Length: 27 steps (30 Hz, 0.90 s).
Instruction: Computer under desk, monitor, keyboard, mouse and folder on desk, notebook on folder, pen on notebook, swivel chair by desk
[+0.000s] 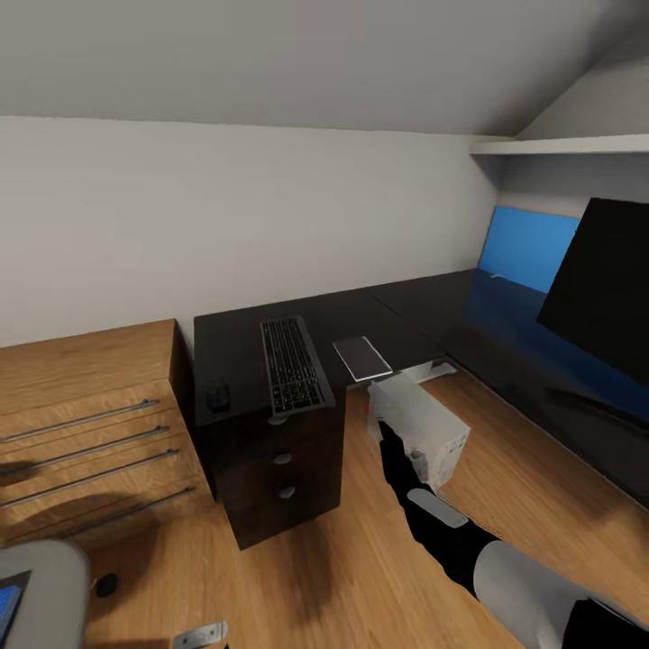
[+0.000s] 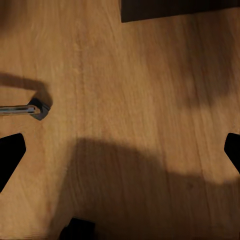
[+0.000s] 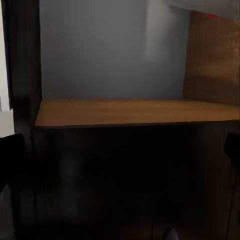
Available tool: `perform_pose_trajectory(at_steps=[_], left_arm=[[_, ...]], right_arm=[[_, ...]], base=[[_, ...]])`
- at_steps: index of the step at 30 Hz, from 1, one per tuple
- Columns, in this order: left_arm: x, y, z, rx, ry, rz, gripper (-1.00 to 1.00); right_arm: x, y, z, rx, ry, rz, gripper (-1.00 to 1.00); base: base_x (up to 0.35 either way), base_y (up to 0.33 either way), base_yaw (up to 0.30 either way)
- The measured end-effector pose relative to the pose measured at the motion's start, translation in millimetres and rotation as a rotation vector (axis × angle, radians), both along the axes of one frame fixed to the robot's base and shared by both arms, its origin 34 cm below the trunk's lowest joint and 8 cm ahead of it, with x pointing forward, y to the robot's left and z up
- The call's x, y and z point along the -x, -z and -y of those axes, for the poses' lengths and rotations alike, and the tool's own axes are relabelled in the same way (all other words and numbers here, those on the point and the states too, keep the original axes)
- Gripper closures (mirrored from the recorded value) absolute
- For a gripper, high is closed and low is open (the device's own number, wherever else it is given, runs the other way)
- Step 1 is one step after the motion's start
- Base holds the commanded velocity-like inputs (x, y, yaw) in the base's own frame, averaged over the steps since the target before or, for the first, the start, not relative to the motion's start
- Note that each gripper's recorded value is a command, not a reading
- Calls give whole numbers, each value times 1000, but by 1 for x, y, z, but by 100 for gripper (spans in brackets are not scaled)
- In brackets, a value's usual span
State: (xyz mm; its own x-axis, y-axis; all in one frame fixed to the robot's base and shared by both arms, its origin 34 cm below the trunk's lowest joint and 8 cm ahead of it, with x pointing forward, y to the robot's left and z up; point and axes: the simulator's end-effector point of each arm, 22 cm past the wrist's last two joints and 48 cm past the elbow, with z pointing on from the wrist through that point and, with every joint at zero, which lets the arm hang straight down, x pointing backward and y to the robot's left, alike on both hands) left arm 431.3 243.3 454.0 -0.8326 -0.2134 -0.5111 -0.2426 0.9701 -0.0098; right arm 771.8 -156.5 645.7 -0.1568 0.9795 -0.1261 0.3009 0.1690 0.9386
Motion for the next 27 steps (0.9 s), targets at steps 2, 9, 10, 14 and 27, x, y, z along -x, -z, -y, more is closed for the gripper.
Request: perform_pose_trajectory(at_steps=[2, 9, 10, 14, 27], left_arm=[[4, -1, -1, -3, 1, -11, -100], [10, -8, 1, -2, 3, -34, -100], [11, -9, 1, -1, 3, -35, -100], [11, -16, 1, 0, 4, -39, -100], [17, -34, 1, -1, 6, -61, -100]], right_arm=[[11, 13, 4, 33, -9, -25, -100], [74, 87, 55, 216, -2, -189, -100], [83, 96, 64, 241, 4, -213, -100], [121, 125, 96, 321, 28, -308, -100], [262, 182, 150, 450, 54, -574, -100]], base=[[0, 0, 0], [0, 0, 0], [0, 0, 0], [0, 0, 0], [0, 0, 0]])
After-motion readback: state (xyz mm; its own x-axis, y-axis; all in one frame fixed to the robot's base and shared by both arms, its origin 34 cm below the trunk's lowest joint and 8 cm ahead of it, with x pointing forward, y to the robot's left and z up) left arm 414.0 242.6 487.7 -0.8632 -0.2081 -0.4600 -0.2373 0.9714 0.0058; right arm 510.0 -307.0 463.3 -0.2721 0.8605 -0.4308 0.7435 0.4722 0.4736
